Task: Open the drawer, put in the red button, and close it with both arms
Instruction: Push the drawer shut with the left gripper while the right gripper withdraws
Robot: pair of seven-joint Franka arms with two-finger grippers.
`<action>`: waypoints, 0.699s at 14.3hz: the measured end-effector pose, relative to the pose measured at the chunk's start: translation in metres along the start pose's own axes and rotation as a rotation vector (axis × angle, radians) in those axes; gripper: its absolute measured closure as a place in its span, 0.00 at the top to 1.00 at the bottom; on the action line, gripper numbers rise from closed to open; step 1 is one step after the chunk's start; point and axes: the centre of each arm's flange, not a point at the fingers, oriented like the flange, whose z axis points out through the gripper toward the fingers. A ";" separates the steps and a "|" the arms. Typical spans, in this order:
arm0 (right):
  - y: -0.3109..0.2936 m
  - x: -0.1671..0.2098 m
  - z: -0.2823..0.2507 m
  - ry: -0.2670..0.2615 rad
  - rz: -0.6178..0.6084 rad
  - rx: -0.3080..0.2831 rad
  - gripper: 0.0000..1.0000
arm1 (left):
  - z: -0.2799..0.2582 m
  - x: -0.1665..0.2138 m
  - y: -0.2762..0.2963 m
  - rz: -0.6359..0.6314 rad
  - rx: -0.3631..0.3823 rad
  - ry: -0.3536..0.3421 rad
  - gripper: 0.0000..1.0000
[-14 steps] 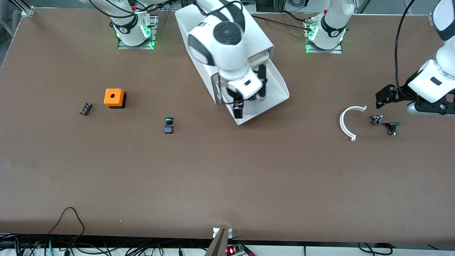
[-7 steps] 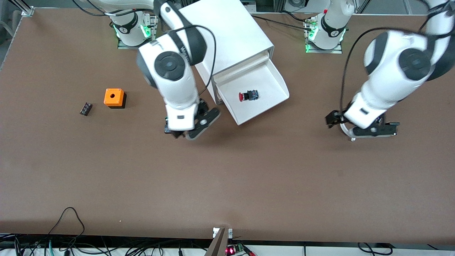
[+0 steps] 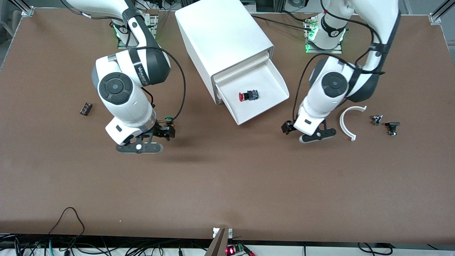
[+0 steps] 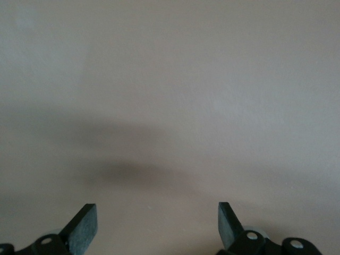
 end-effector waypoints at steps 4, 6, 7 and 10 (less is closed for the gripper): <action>0.124 0.028 -0.061 0.004 0.229 0.008 1.00 | 0.026 -0.064 0.038 0.053 0.015 -0.074 1.00; 0.203 0.027 -0.084 -0.039 0.243 -0.002 1.00 | 0.027 -0.089 0.052 0.067 -0.003 -0.108 1.00; 0.240 0.023 -0.093 -0.061 0.235 -0.004 1.00 | 0.026 -0.102 0.059 0.083 -0.009 -0.120 1.00; 0.316 0.011 -0.110 -0.072 0.190 0.011 1.00 | 0.028 -0.150 0.080 0.164 -0.008 -0.152 1.00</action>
